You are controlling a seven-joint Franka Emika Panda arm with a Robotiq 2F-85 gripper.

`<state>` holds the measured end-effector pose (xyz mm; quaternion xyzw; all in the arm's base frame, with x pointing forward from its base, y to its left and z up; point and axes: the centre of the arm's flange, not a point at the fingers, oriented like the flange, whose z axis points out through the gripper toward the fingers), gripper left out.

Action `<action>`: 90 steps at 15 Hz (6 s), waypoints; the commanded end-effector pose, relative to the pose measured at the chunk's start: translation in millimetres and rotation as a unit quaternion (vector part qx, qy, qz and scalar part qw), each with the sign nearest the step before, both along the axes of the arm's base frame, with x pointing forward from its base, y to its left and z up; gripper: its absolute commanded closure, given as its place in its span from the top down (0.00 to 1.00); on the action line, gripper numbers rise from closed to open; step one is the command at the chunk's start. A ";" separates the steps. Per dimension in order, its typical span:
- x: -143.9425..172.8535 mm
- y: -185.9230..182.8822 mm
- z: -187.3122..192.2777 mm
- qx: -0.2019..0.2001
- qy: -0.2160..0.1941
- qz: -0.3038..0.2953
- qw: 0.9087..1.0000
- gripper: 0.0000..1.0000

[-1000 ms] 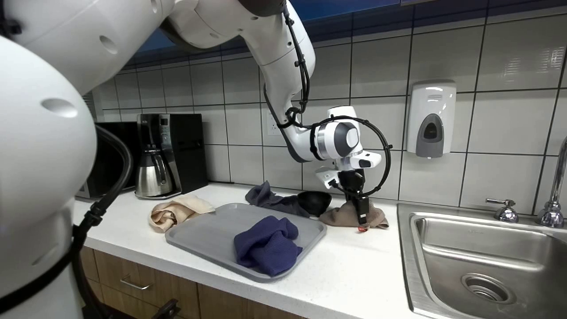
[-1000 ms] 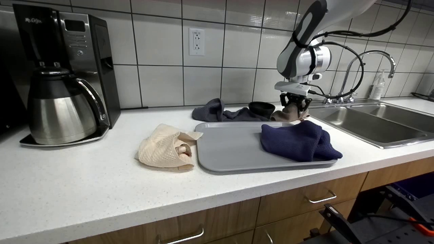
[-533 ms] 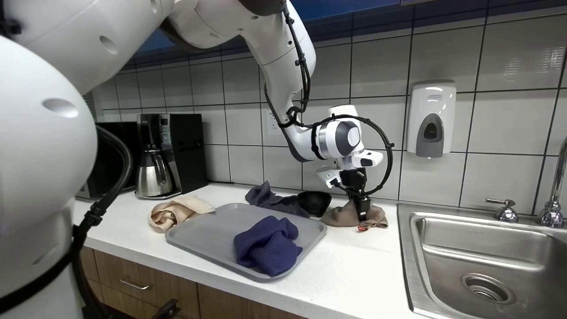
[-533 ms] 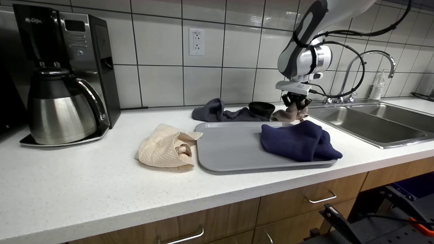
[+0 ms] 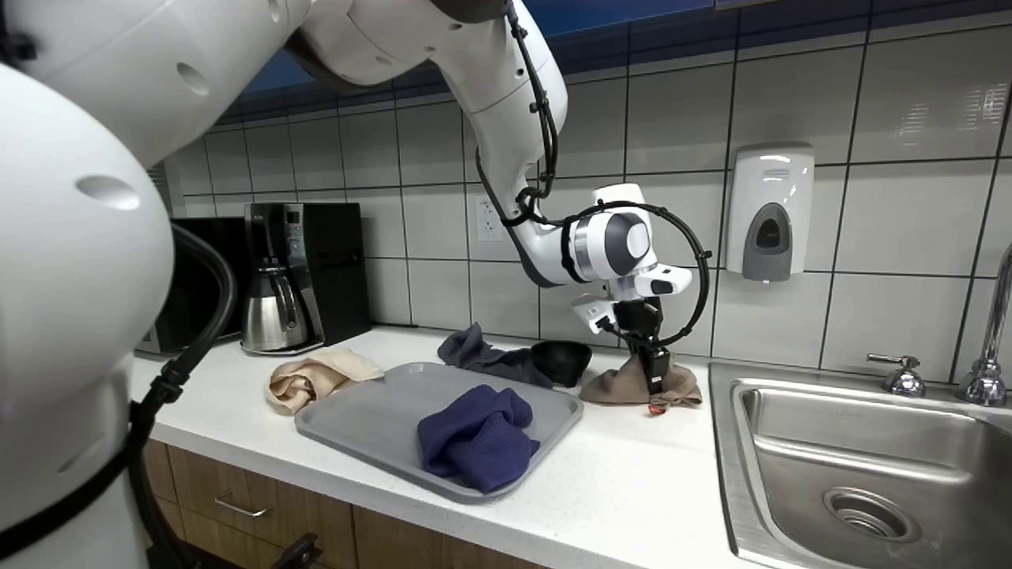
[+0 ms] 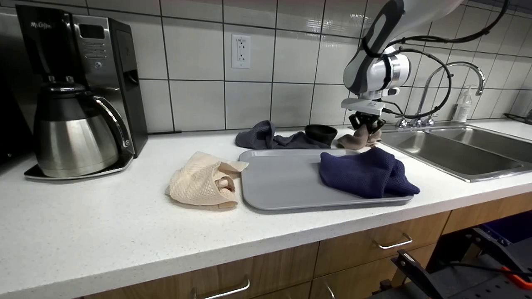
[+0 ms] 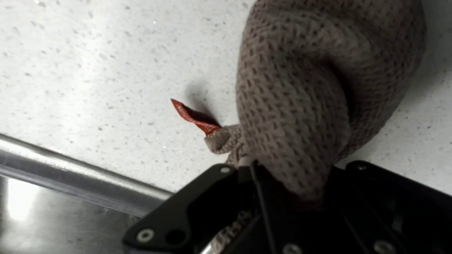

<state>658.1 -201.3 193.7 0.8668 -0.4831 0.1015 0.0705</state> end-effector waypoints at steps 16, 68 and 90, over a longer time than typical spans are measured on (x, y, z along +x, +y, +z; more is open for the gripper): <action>-45.7 2.8 108.5 0.009 -0.048 0.031 0.998 0.03; -146.6 199.5 94.2 -0.015 0.082 0.311 0.947 0.03; -157.2 196.9 10.9 -0.059 0.183 0.310 0.931 0.46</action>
